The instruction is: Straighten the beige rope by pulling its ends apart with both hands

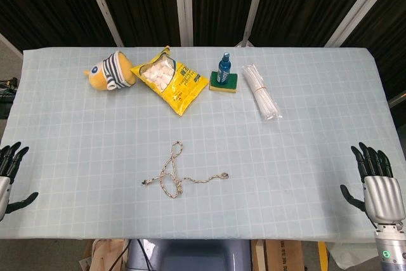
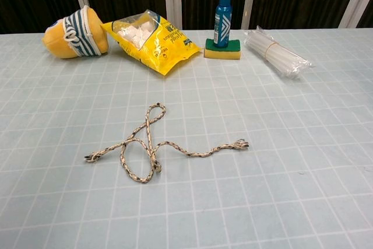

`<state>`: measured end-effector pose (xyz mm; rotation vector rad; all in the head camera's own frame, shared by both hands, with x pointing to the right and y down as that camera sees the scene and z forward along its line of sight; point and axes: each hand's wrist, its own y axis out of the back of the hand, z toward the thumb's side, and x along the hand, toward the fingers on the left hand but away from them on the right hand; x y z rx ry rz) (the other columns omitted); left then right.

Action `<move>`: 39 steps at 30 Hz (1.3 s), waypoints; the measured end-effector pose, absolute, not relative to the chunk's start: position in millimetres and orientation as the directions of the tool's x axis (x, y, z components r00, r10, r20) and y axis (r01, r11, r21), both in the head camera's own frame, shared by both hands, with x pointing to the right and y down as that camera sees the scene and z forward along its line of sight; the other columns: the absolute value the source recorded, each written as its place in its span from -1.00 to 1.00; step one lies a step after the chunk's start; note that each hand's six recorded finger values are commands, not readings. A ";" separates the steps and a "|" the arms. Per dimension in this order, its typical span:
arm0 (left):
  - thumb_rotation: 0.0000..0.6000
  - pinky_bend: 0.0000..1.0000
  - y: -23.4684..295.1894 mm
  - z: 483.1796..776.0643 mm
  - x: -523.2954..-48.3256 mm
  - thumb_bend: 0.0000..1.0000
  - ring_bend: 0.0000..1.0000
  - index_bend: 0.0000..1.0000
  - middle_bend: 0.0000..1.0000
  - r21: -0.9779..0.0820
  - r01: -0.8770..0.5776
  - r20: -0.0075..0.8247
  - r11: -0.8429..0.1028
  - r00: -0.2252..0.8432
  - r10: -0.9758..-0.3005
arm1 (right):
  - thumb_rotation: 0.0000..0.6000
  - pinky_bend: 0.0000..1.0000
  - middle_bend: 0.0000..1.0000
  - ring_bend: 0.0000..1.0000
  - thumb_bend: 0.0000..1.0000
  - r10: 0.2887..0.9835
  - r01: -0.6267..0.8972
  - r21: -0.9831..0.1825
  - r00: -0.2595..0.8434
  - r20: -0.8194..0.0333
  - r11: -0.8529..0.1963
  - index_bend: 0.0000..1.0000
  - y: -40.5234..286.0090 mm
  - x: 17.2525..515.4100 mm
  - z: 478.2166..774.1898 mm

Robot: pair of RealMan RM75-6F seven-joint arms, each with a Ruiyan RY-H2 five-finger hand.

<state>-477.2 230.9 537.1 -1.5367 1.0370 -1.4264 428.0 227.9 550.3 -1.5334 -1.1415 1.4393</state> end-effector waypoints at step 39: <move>1.00 -1.00 229.8 538.6 -476.7 -0.96 -1.00 -0.97 -1.00 -0.930 -0.063 0.360 -0.361 0.032 -0.933 | 1.00 -1.00 -0.78 -1.00 -0.38 0.832 0.359 -0.754 0.316 -0.456 -0.550 -0.21 193.7 290.5 595.6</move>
